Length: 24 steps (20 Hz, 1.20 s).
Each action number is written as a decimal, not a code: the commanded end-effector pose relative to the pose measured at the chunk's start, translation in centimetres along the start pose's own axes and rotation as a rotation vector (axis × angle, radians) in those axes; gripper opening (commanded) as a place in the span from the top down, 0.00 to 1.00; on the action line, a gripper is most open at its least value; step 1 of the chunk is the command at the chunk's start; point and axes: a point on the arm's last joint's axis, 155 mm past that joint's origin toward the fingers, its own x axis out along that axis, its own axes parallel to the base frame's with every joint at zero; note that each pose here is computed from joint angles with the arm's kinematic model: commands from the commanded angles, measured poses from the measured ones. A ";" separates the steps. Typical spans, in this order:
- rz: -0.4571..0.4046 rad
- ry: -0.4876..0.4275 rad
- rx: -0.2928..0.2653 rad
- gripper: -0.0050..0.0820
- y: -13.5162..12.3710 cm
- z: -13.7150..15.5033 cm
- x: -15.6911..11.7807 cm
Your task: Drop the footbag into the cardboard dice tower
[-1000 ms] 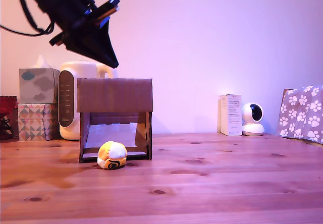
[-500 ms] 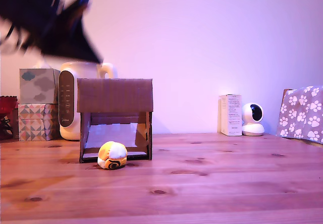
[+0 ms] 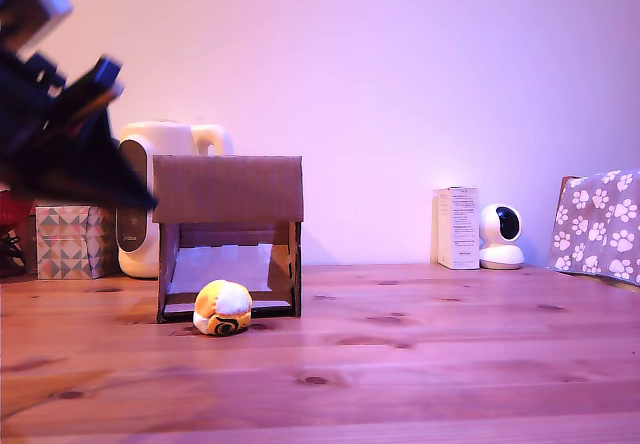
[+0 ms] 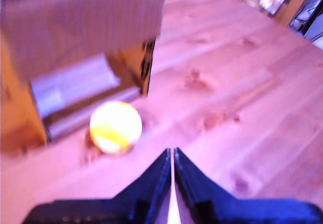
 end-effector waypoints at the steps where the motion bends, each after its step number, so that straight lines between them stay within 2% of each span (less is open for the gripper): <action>1: -0.001 0.015 -0.005 0.97 0.0 -0.8 0.1; 5: 0.023 0.000 0.002 0.97 0.6 -0.5 0.6; 10: 0.017 -0.049 -0.020 0.97 1.3 0.0 3.2; 18: 0.007 -0.089 -0.007 0.95 2.0 -0.5 6.3; 19: 0.005 -0.097 -0.004 0.86 2.0 -0.5 6.5; 20: 0.004 -0.103 -0.002 0.65 2.0 -0.5 6.7; 21: 0.003 -0.113 0.000 0.37 2.1 -0.4 6.9; 22: 0.009 -0.120 0.005 0.14 2.2 -0.3 7.0; 23: 0.020 -0.119 0.008 0.02 2.4 -0.2 7.2; 24: 0.030 -0.119 0.007 0.05 2.7 -0.2 7.3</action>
